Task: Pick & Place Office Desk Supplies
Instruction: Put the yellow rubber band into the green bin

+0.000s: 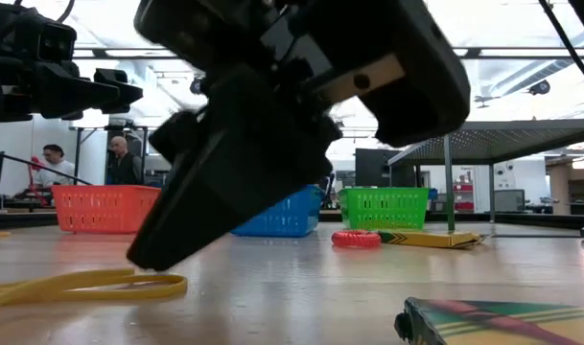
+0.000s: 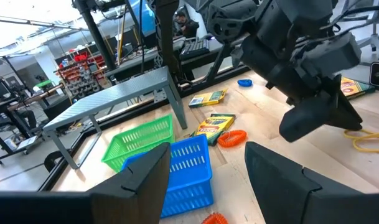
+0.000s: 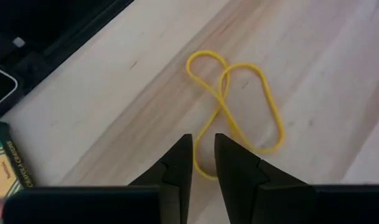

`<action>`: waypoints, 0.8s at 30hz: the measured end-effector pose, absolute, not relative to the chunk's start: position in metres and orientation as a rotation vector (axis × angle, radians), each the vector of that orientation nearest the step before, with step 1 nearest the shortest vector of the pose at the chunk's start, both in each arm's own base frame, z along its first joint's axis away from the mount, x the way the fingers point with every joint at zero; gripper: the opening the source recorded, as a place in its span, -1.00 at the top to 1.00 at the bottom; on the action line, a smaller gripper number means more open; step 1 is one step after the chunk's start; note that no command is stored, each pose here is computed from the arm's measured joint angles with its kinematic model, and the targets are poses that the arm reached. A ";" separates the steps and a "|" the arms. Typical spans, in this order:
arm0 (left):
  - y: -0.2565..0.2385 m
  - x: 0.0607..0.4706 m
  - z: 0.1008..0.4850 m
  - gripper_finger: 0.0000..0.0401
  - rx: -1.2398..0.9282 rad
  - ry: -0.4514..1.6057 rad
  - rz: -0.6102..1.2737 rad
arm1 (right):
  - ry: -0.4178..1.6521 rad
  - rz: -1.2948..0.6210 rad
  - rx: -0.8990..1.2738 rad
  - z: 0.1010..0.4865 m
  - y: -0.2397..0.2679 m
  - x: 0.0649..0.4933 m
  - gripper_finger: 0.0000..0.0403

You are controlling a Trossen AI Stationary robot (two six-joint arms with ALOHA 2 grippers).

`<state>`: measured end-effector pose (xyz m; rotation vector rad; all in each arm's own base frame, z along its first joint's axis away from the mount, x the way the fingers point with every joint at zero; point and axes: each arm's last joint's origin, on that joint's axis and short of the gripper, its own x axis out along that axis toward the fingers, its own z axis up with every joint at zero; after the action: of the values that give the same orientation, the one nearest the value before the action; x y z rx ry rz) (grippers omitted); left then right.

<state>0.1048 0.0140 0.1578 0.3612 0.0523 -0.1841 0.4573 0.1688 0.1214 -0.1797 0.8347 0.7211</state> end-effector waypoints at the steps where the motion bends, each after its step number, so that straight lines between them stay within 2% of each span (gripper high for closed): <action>1: 0.014 0.105 0.158 -0.04 0.361 0.053 -0.184 | 0.841 0.725 -0.167 0.121 0.168 0.457 0.66; 24: 0.014 0.105 0.158 -0.04 0.361 0.052 -0.184 | 0.890 0.735 -0.098 0.108 0.165 0.454 0.67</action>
<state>0.1048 0.0140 0.1577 0.3614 0.0524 -0.1837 0.4535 0.1649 0.1078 -0.0977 0.8899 0.7347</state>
